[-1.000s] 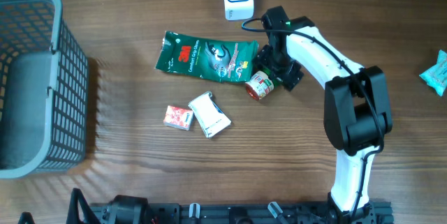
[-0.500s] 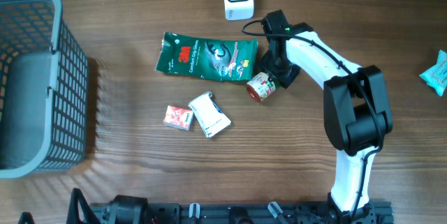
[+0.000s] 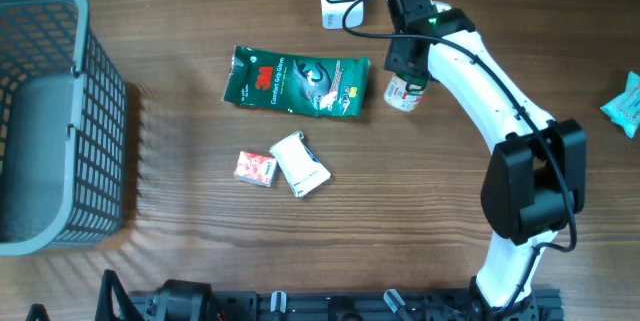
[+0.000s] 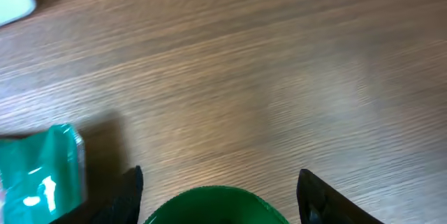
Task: Scan the item barcode
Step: 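Grasp the green-capped jar with the right gripper, then hold the jar near the scanner and set it down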
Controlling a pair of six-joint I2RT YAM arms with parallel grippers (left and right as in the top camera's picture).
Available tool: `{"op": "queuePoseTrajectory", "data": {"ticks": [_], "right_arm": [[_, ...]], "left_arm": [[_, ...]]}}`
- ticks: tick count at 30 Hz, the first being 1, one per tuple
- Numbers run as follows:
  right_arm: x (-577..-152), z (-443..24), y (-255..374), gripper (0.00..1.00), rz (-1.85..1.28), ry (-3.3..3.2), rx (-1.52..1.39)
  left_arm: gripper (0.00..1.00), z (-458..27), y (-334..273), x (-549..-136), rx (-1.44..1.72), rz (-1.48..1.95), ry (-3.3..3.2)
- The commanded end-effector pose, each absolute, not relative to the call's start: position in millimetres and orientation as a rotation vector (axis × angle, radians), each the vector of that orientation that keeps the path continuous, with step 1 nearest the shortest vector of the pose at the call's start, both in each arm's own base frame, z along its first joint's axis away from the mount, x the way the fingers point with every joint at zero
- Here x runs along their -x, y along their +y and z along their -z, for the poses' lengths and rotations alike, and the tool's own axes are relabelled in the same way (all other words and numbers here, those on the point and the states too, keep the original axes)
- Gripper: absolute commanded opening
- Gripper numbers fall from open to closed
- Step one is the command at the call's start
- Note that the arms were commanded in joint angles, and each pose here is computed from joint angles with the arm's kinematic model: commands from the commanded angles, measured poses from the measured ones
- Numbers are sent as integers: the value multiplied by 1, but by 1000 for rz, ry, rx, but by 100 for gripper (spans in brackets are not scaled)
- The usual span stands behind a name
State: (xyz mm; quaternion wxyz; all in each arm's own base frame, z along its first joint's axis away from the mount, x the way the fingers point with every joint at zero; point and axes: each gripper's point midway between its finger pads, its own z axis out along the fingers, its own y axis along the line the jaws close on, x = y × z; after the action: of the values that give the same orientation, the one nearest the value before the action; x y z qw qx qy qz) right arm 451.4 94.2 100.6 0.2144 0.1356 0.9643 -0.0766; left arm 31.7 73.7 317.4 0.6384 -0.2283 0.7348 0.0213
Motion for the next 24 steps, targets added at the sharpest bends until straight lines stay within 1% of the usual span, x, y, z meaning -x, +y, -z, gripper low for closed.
{"op": "queuePoseTrajectory", "data": {"ticks": [1,3,6,8,12,14,20,22,23,24], "right_arm": [[-471,-130,74,55,336,2521,-394],[-478,-133,70,54,353,2467,-437],[-474,-126,52,55,425,2367,-625],[-473,-123,43,55,470,2306,-684],[-480,-126,39,55,475,2236,-702],[-482,-125,40,57,458,2222,-732],[-493,-97,41,59,481,2208,-746],[-495,-95,38,60,506,2189,-748],[-496,-97,37,62,520,2176,-747],[-498,-99,37,67,532,2178,-710]], "left_arm": [[100,-318,75,-31,530,-59,1670],[100,-318,75,-31,530,-59,1670],[100,-318,75,-31,530,-59,1670],[100,-318,75,-31,530,-58,1670],[100,-318,75,-31,530,-59,1670],[100,-318,75,-31,530,-59,1670],[100,-318,75,-31,530,-59,1670],[100,-318,75,-31,530,-59,1670],[100,-318,75,-31,530,-59,1670],[100,-318,75,-31,530,-59,1669]]}}
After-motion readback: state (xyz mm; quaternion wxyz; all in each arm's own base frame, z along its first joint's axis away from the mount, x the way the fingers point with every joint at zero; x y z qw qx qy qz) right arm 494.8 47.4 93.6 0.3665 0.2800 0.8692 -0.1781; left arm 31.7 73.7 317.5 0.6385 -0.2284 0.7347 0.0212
